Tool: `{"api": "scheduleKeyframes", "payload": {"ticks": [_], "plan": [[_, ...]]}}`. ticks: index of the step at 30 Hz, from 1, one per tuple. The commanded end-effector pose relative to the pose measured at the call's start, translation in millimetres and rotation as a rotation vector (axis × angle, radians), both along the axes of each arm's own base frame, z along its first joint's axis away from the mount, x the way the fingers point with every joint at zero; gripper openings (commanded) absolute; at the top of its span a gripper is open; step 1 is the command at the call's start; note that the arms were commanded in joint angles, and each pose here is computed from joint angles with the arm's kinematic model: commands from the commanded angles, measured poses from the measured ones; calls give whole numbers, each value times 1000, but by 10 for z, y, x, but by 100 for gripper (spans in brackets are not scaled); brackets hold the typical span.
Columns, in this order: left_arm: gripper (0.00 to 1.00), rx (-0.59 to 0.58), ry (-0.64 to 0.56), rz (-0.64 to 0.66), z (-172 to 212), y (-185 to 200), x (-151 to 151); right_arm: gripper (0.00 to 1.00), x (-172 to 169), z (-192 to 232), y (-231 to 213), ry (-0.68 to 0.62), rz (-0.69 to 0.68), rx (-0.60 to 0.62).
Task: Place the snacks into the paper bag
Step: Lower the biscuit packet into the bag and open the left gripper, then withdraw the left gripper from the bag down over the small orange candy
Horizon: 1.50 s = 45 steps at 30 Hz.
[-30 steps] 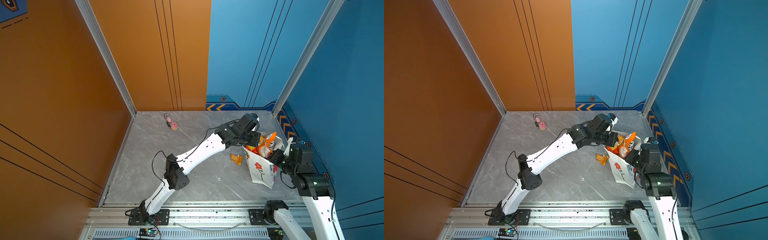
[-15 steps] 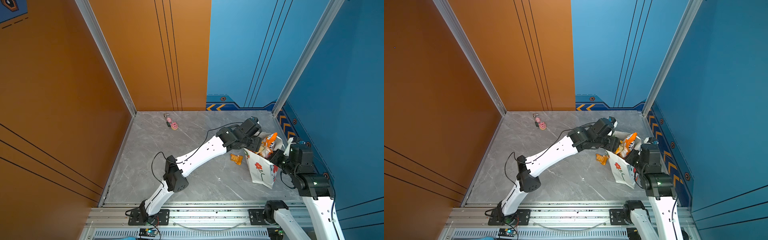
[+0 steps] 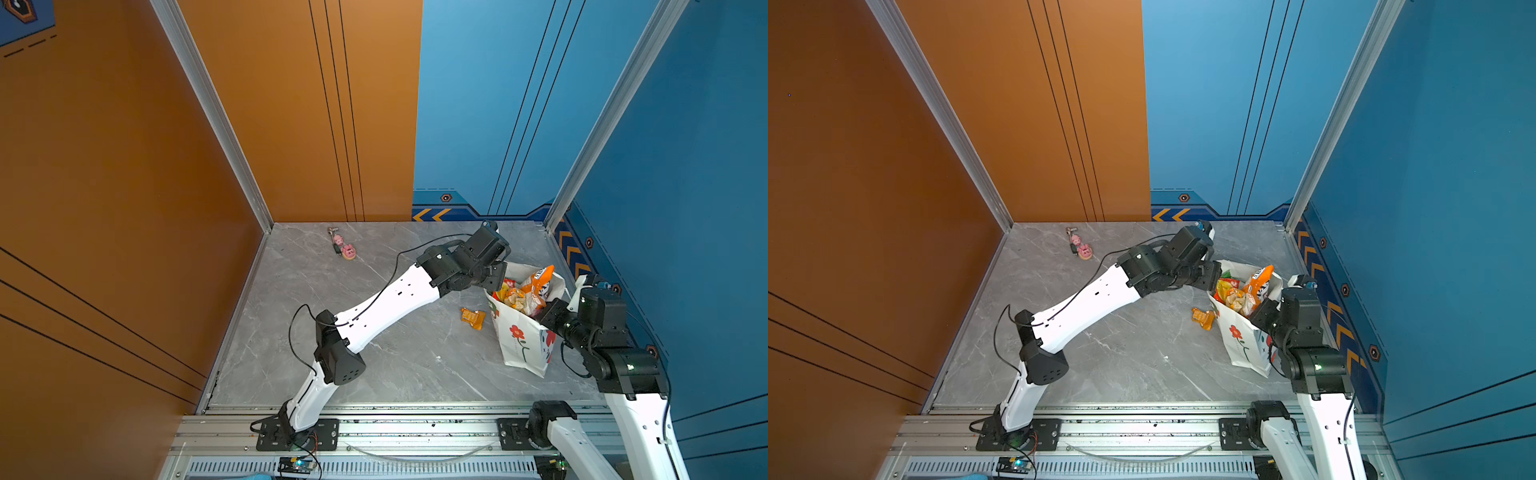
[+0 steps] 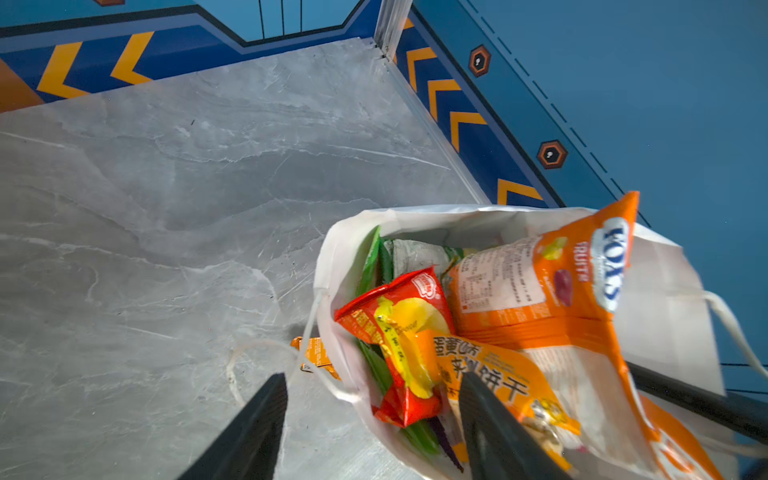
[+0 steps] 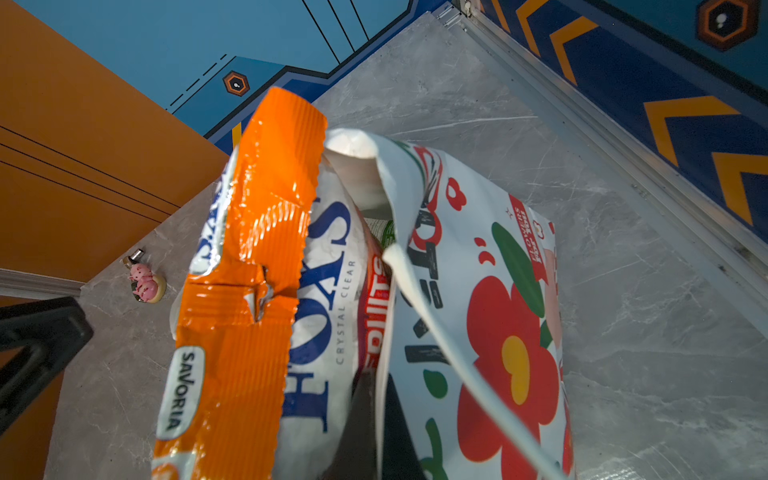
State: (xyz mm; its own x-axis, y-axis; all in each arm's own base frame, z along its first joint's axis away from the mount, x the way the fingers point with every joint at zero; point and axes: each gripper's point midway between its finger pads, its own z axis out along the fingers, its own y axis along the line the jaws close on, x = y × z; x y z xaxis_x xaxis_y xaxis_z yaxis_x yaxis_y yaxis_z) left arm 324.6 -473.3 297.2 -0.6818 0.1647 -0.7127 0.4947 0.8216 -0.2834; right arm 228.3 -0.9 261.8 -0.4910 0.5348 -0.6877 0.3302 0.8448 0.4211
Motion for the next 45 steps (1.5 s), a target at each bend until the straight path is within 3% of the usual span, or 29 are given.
{"api": "scheduleKeyframes", "payload": {"ticks": [1, 7, 11, 15, 19, 22, 30, 37, 45], "plan": [[69, 67, 73, 40, -330, 78, 119, 0, 81, 276, 6, -127, 6, -9], [65, 69, 154, 48, -612, 40, 217, 0, 92, 269, 14, -126, 7, -2], [54, 46, 196, 21, -715, -65, 211, 0, 111, 272, 34, -127, 15, 5], [35, 9, 227, -12, -744, -192, 194, 0, 147, 258, 66, -122, 29, 17], [10, -15, 225, -7, -668, -203, 205, 0, 215, 262, 110, -119, 47, 29], [0, -9, 187, 37, -536, -81, 257, 0, 295, 260, 170, -118, 68, 51], [0, -12, 50, 182, -102, 497, 416, 0, 515, 335, 501, -126, 166, 67], [0, -67, -32, 274, 136, 973, 293, 0, 631, 314, 762, -118, 222, 41], [0, -93, 13, 216, -8, 900, 134, 0, 633, 214, 671, -92, 193, 4]]}}
